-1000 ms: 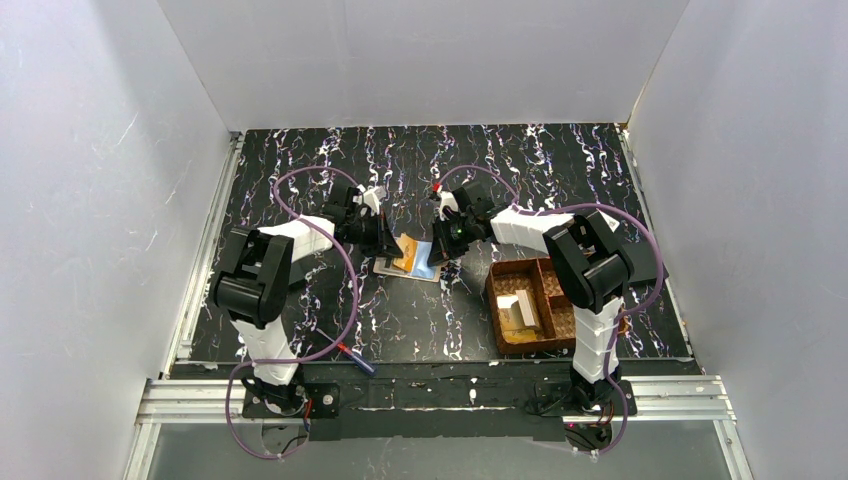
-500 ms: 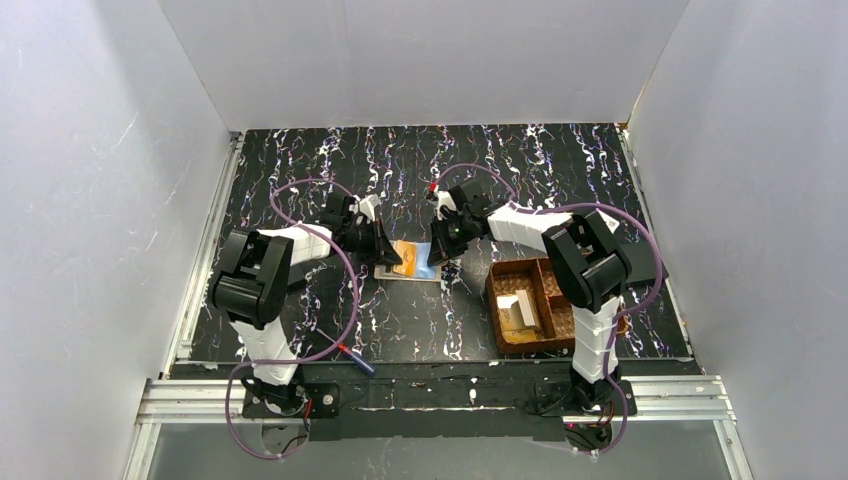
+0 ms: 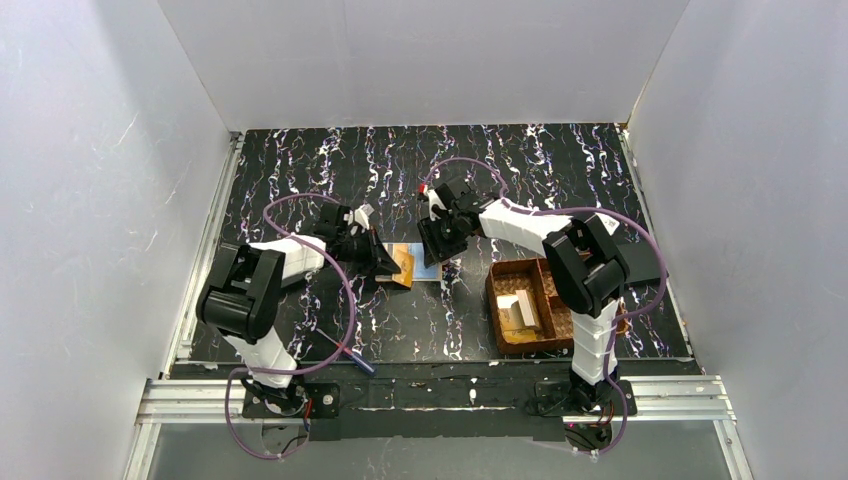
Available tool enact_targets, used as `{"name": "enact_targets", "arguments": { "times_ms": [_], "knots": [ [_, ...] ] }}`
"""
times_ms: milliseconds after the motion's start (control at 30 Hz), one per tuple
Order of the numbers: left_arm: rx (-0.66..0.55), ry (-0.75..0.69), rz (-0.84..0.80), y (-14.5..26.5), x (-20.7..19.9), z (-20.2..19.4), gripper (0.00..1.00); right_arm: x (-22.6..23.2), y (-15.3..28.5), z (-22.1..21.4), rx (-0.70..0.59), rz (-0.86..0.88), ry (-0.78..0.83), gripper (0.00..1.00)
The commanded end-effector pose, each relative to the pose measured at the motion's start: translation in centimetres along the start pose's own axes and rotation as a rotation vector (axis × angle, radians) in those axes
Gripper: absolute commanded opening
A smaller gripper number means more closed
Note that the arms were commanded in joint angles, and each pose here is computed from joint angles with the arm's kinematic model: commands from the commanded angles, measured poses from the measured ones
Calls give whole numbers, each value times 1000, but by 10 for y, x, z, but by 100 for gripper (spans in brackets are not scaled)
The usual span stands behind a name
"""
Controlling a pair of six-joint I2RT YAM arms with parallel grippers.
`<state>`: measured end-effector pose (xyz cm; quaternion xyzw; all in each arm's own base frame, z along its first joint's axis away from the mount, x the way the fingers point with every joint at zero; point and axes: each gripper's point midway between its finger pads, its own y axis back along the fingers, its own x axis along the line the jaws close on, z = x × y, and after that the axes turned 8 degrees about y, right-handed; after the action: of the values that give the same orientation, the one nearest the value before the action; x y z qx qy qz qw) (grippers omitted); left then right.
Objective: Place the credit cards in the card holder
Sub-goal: Insert the credit card into the card holder.
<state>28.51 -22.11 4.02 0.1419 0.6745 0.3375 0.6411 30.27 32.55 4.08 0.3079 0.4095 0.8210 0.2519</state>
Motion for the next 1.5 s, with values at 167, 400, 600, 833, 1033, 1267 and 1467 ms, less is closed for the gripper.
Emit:
{"name": "enact_targets", "arguments": {
  "times_ms": [167, 400, 600, 833, 1033, 1267, 1467],
  "knots": [
    [242, -36, -5, 19, -7, -1, 0, -4, 1, 8, -15, -13, -20, 57],
    [305, -45, -9, 13, -4, 1, 0, -9, -5, 8, -12, 32, -30, 53],
    [299, -53, 9, 5, 6, 5, 0, -13, -6, 5, -15, 53, -38, 46],
    [236, -124, 3, -8, 8, 27, 0, -13, -13, 1, -10, 79, -33, 37],
    [183, -158, -22, -20, 4, 47, 0, -13, -19, 1, -10, 93, -30, 35],
    [137, -197, -45, -33, 3, 53, 0, -14, -24, -1, -2, 100, -29, 32],
    [134, -166, -66, -37, 4, 48, 0, -14, -24, -3, 2, 101, -28, 32]
  ]
}}
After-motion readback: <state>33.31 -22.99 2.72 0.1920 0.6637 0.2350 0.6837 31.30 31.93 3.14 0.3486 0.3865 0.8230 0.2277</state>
